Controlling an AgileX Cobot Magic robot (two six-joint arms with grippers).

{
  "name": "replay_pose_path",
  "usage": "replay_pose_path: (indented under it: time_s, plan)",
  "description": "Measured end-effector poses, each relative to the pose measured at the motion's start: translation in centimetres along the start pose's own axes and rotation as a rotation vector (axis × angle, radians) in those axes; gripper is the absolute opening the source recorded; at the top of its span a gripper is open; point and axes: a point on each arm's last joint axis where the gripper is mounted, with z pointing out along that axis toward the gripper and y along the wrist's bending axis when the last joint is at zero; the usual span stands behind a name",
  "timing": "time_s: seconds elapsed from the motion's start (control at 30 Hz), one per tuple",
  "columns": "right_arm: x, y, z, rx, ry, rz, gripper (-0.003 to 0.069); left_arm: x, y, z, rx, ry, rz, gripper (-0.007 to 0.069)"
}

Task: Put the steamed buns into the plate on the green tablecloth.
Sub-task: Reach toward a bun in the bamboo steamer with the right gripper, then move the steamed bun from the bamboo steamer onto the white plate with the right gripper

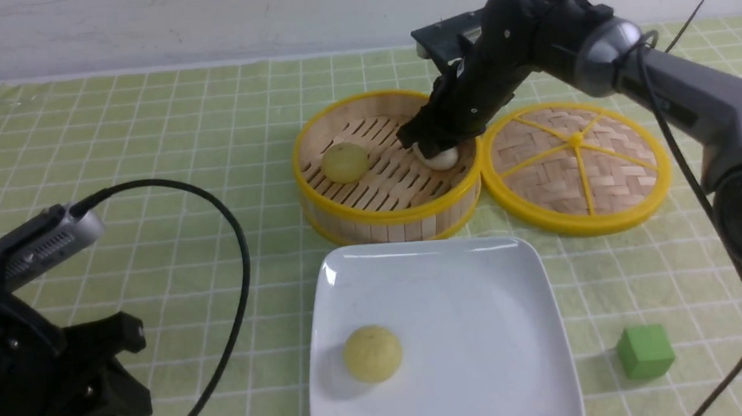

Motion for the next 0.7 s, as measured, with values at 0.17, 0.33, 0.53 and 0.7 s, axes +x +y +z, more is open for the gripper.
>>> replay_pose_path:
  time_s: [0.17,0.33,0.53,0.7]
  plan:
    - [-0.4,1.1,-6.4,-0.006,0.102,-0.035,0.0022,0.0,0.0,0.0,0.0,-0.004,0.0,0.0269]
    - [-1.1,2.6,-16.9,0.013,0.019,-0.059,0.0022,-0.1,0.0,0.0,0.003,-0.016,0.0,0.0269]
    - [3.1,4.2,-22.4,-0.028,0.061,-0.001,0.0022,-0.4,-0.1,0.0,0.004,-0.041,-0.001,0.0269]
    - [10.7,6.7,-17.6,-0.099,0.303,0.02,0.0027,-0.6,-0.1,0.0,0.006,-0.061,-0.001,0.0269]
